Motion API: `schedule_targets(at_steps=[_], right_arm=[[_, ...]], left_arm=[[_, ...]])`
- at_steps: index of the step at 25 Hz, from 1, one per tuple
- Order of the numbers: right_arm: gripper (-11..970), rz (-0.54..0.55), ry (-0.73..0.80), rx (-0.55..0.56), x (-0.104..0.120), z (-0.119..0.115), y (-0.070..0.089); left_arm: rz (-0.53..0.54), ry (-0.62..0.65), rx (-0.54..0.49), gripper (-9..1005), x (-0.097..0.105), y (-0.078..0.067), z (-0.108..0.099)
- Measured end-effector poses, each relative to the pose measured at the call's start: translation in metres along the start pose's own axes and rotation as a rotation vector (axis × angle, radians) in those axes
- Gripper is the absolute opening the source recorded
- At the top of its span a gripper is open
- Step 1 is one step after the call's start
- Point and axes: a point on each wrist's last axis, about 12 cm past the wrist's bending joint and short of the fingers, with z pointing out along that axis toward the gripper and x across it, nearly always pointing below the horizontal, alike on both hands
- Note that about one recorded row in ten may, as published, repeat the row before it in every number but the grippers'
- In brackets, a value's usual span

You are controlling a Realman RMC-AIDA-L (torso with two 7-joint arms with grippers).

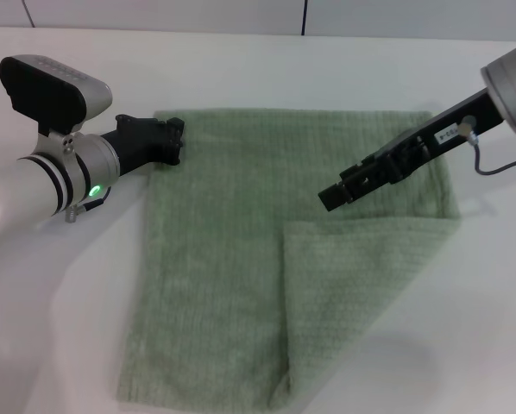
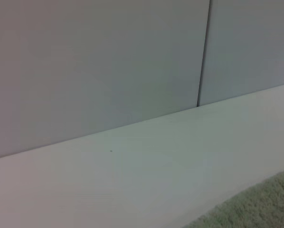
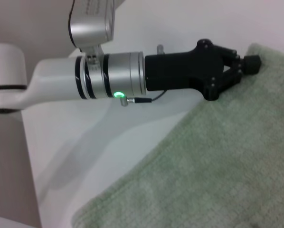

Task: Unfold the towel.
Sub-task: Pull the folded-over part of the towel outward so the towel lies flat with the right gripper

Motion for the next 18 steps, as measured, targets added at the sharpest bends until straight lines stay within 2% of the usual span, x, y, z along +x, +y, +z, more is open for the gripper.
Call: schedule_targets(at_steps=[18], right_arm=[[825,-0.064,0.032,0.127,-0.006,0.036,-0.005]], left_arm=[[-0.001,-0.001,-0.001,-2,0.000,0.001,0.000]])
